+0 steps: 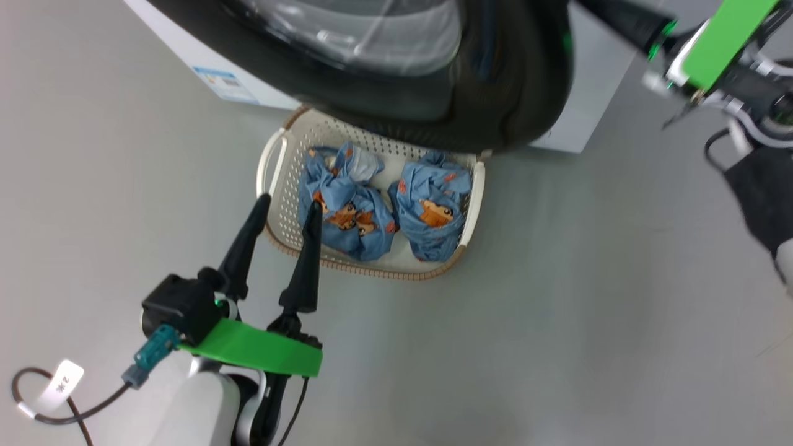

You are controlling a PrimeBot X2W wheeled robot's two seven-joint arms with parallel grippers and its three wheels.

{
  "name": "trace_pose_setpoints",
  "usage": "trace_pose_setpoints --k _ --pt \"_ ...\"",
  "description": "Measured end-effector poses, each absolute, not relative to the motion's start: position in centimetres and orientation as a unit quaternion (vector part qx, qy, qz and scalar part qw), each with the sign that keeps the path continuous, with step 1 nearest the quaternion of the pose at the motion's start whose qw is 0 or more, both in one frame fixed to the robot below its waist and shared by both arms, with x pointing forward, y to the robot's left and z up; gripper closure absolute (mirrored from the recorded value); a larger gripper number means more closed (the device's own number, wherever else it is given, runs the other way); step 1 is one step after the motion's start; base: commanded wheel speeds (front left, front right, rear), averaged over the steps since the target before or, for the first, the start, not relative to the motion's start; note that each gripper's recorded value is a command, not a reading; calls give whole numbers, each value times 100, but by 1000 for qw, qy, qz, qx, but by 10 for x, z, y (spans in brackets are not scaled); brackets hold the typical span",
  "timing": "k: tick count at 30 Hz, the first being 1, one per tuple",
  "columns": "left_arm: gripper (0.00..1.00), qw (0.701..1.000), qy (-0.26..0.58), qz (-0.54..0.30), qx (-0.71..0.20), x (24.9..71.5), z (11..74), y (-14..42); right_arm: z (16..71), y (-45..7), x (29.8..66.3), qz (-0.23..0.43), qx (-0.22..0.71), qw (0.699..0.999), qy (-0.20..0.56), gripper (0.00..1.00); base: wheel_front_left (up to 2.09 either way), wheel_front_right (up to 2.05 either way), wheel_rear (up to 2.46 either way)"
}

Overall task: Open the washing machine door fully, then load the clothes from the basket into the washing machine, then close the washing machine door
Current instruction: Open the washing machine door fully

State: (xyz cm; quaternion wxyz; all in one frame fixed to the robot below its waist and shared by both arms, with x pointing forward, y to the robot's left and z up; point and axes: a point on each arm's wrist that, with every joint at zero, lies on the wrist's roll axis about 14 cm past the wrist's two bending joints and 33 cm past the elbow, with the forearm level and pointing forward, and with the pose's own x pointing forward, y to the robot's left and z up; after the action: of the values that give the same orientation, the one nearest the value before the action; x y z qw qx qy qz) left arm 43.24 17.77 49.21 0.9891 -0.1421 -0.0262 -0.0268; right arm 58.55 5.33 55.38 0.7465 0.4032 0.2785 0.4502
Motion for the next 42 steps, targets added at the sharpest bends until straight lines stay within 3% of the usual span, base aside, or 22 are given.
trace_pose_setpoints --k 11,22,34,42 --pt "0 989 -34 -26 -143 411 501 175 561 76 517 506 351 724 310 100 0 0 0" --pt "0 989 -40 -21 -141 404 506 178 562 96 473 549 331 695 325 100 0 0 0" --pt "0 990 -41 -14 -131 397 507 182 567 126 434 593 322 655 341 100 0 0 0" --pt "0 990 -51 -16 -130 396 514 182 562 127 419 584 331 652 352 100 0 0 0"
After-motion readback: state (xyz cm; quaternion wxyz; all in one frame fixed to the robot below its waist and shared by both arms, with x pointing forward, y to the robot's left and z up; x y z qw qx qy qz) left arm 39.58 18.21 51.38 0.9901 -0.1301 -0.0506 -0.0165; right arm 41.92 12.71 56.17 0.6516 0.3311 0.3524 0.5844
